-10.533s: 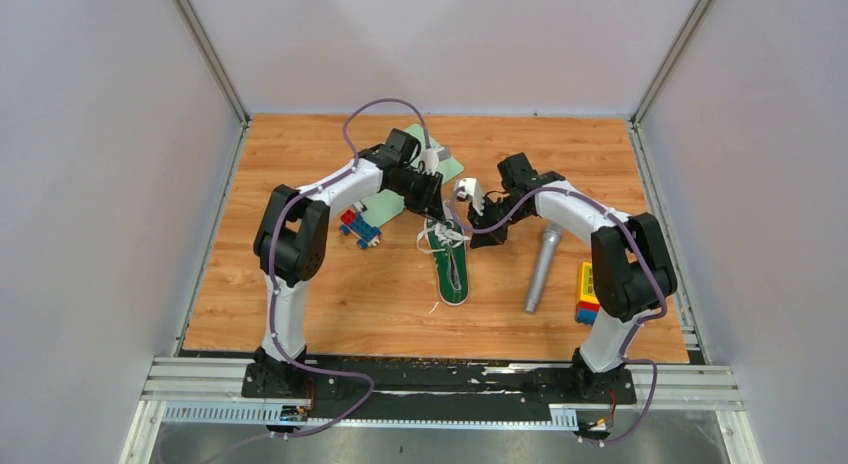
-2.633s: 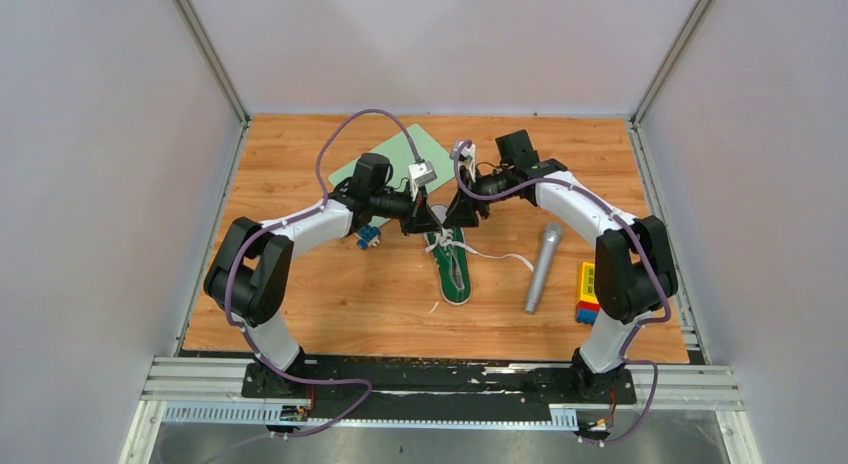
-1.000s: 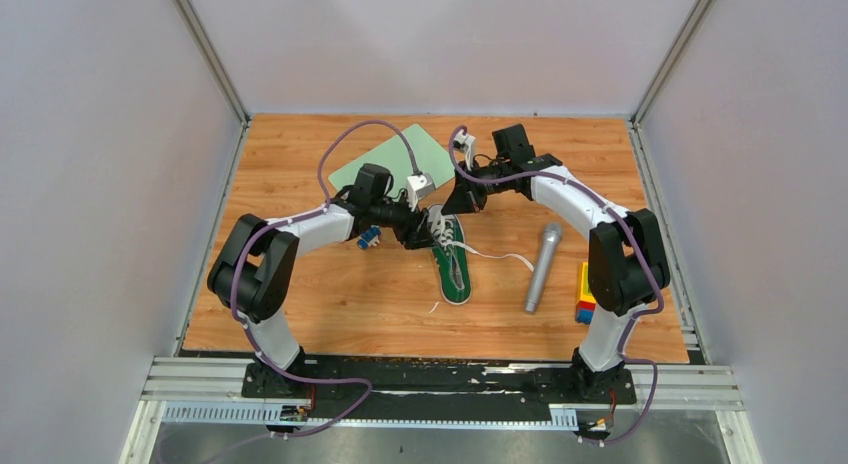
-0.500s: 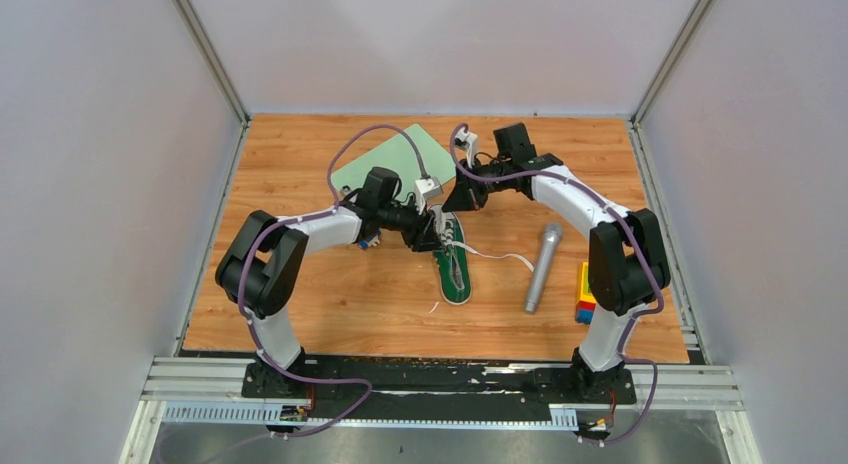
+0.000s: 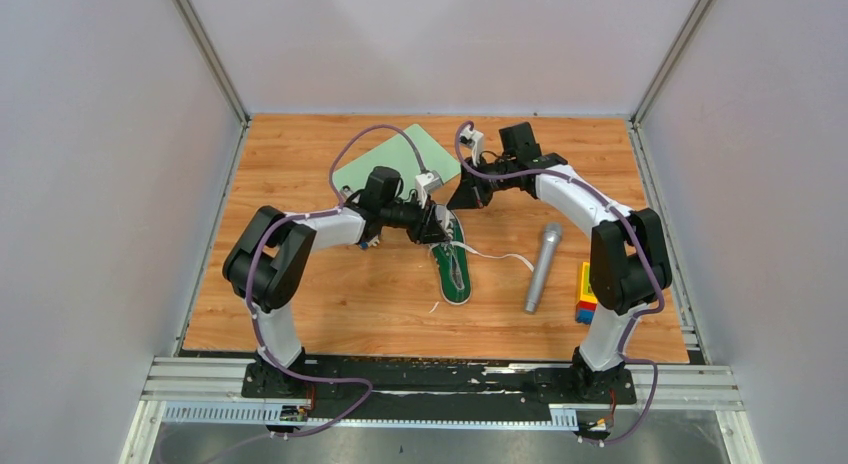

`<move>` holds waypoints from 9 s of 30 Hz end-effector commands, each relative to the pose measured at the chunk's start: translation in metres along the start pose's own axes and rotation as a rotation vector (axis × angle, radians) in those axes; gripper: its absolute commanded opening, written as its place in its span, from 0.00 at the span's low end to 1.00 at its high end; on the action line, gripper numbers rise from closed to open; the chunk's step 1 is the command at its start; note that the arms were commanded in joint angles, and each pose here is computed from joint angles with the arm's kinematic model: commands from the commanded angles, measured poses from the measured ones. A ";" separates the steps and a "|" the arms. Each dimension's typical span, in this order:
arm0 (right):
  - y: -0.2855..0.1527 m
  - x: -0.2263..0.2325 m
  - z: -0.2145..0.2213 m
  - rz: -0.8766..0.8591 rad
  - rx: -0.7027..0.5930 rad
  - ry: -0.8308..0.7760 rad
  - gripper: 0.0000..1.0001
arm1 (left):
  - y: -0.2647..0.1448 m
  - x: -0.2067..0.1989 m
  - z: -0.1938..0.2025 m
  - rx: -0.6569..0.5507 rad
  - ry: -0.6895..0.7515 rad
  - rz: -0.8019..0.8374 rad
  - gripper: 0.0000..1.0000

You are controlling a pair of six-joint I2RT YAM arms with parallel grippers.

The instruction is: Tie the shoes

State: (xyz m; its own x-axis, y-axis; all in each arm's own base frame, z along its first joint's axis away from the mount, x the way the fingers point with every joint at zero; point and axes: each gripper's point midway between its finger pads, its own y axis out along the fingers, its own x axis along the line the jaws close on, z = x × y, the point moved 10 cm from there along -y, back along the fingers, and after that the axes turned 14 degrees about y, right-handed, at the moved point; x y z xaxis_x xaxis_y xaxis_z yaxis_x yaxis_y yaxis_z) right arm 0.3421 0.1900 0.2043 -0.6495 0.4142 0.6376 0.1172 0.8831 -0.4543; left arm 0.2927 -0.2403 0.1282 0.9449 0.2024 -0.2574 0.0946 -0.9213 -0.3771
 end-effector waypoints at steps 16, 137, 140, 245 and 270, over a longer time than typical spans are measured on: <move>-0.014 -0.001 -0.006 0.023 -0.055 -0.005 0.00 | -0.002 0.011 0.003 -0.052 -0.072 0.001 0.02; -0.014 0.063 0.091 0.082 0.389 -0.718 0.01 | 0.017 -0.001 0.007 -0.005 -0.119 0.411 0.00; -0.020 0.053 0.099 0.094 0.402 -0.714 0.01 | 0.016 -0.001 0.009 0.007 -0.109 0.412 0.00; 0.038 -0.025 0.072 -0.412 0.200 -0.016 0.39 | 0.004 0.029 0.014 0.083 -0.133 0.429 0.01; 0.032 -0.016 0.070 -0.391 0.200 0.025 0.23 | -0.001 0.027 0.011 0.128 -0.097 0.371 0.04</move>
State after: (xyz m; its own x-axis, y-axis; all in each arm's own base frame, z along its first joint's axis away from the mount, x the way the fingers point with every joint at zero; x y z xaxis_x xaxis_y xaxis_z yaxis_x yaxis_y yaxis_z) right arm 0.3089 0.1903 0.1200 -0.5741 0.1450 0.8059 -0.2621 0.8999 -0.3486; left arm 0.3090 -0.2313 0.1046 0.8433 -0.1210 -0.5236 -0.3238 -0.8920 -0.3154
